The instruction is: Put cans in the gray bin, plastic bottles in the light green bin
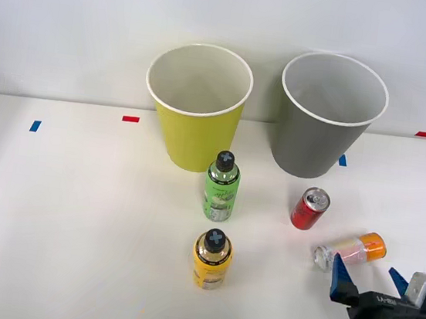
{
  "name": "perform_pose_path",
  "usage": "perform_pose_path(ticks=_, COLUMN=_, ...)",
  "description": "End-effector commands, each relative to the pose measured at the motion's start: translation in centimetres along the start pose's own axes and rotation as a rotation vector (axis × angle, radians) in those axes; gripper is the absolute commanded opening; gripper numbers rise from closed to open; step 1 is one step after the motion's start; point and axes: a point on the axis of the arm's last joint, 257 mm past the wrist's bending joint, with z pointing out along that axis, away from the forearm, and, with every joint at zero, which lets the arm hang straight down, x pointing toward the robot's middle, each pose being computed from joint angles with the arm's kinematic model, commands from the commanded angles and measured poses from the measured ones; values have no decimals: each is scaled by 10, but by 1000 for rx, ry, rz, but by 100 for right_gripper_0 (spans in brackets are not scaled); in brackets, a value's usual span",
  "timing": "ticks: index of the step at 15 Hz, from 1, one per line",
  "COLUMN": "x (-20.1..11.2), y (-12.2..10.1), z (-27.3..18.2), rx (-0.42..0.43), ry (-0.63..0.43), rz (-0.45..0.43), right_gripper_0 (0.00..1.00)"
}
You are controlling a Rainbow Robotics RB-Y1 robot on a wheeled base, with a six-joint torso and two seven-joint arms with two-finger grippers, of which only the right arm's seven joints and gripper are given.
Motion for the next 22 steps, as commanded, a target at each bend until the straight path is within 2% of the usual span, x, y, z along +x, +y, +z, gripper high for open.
perform_pose_path(ticks=1, x=-27, y=-6, z=12, rx=30, ry=61, rz=144, right_gripper_0=87)
perform_pose_path(ticks=6, x=-23, y=-16, z=19, rx=52, ry=144, rz=345, right_gripper_0=85)
perform_pose_path(ticks=9, x=-21, y=-17, z=19, rx=54, ry=171, rz=531, right_gripper_0=85)
perform_pose_path(ticks=11, x=-19, y=-11, z=19, rx=45, ry=192, rz=674, right_gripper_0=85)
perform_pose_path(ticks=13, x=-19, y=-3, z=20, rx=29, ry=216, rz=774, right_gripper_0=84)
perform_pose_path(ticks=14, x=-16, y=-7, z=20, rx=46, ry=230, rz=740, right_gripper_0=85)
perform_pose_path(ticks=15, x=-14, y=-19, z=19, rx=105, ry=240, rz=642, right_gripper_0=88)
perform_pose_path(ticks=16, x=-14, y=-29, z=16, rx=163, ry=244, rz=552, right_gripper_0=95)
perform_pose_path(ticks=17, x=-13, y=-32, z=13, rx=217, ry=261, rz=509, right_gripper_0=100)
perform_pose_path(ticks=19, x=-16, y=-33, z=5, rx=295, ry=307, rz=509, right_gripper_0=100)
perform_pose_path(ticks=22, x=-18, y=-18, z=1, rx=378, ry=386, rz=671, right_gripper_0=100)
